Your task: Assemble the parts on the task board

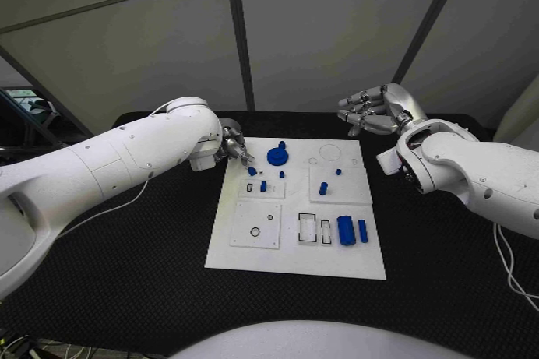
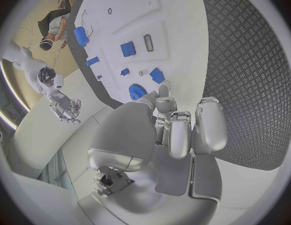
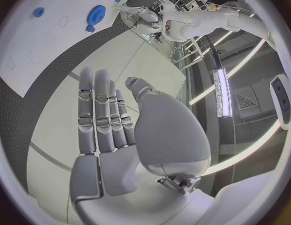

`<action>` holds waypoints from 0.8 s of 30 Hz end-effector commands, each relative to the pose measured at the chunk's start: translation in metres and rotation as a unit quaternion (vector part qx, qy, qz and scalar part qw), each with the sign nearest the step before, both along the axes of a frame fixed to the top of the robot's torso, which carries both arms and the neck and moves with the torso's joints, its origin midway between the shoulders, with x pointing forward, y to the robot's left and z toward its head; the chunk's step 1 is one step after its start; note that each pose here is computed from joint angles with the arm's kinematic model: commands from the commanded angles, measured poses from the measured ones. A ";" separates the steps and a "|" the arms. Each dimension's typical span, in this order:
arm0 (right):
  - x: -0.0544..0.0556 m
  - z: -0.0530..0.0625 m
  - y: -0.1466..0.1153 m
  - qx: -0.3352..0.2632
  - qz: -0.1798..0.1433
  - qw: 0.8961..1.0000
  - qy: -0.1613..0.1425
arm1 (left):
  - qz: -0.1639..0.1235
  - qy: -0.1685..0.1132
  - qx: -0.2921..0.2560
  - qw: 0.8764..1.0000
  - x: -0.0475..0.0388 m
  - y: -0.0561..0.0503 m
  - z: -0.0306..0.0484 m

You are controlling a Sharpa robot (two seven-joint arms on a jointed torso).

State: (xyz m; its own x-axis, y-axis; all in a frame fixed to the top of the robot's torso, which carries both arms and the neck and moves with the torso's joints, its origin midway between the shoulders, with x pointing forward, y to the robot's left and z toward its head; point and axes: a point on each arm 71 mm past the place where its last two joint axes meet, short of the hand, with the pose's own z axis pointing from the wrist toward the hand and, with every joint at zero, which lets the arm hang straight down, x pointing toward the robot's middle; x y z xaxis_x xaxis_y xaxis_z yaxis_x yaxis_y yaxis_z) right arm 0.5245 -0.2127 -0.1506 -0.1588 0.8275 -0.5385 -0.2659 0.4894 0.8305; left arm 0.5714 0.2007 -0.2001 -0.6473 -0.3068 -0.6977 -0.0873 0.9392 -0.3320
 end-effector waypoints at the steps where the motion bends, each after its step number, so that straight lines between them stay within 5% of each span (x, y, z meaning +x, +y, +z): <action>1: 0.000 0.001 0.000 0.000 0.002 1.000 -0.001 | 0.001 0.001 -0.004 1.000 0.0000 0.000 0.0008; 8: 0.000 0.001 0.000 0.000 0.002 1.000 -0.001 | 0.005 -0.018 -0.017 1.000 0.0005 0.002 0.0037; 15: 0.000 0.001 -0.002 -0.001 0.001 1.000 0.000 | -0.001 -0.073 -0.056 0.996 -0.0020 0.004 0.0131; 24: 0.000 0.001 -0.003 -0.001 -0.001 1.000 0.000 | -0.051 -0.136 -0.054 0.988 -0.0146 0.003 0.0163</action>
